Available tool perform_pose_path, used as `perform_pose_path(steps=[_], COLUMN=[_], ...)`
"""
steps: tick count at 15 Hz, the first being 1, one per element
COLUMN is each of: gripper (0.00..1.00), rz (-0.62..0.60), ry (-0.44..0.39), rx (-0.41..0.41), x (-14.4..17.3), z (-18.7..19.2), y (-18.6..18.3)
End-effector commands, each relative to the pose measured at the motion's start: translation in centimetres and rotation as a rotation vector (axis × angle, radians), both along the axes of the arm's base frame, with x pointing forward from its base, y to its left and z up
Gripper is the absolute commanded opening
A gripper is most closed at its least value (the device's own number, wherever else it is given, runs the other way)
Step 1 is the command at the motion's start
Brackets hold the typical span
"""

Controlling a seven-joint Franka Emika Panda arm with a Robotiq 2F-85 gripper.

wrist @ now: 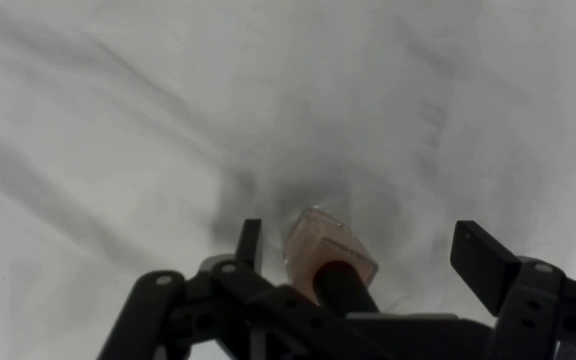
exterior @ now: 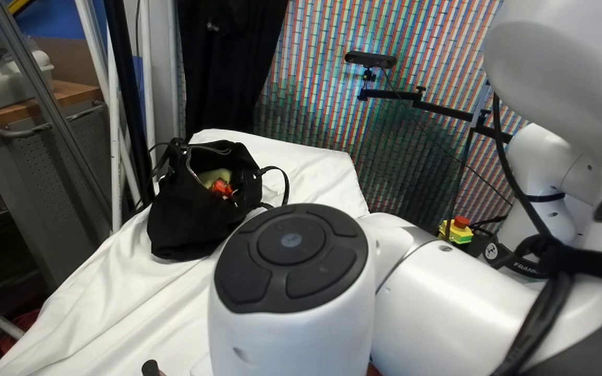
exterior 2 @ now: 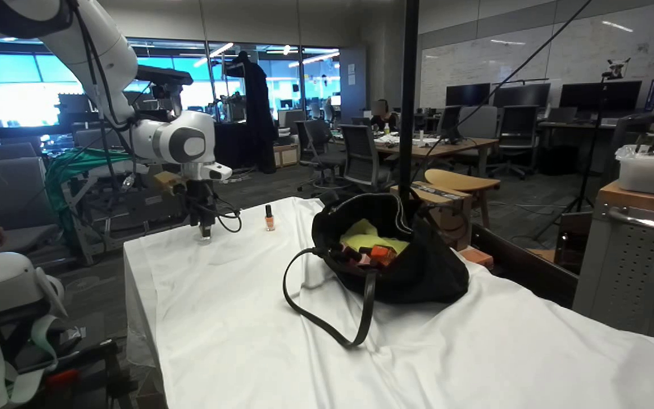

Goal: Put the nail polish bottles in the bag

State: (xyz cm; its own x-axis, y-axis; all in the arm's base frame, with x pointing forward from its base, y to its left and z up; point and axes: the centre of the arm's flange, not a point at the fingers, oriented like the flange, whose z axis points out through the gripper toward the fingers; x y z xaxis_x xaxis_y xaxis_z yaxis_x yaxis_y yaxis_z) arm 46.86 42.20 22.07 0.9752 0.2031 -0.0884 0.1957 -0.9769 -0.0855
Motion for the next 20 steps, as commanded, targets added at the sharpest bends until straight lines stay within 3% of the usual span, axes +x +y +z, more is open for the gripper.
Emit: perform_pose_path(steps=[1,6,9,15,20], gripper=[0.67,0.32,0.18,0.20,0.21], rz=[-0.009,-0.013,-0.021,-0.046,-0.101], ry=[-0.026,-0.028,-0.029,-0.052,-0.088], rx=[-0.004,-0.007,-0.010,-0.053,-0.099], x=[0.2,0.4,0.5,0.9,2.7], z=[0.0,0.0,0.0,0.7,1.7], y=[0.3,0.0,-0.3,-1.5,-4.7])
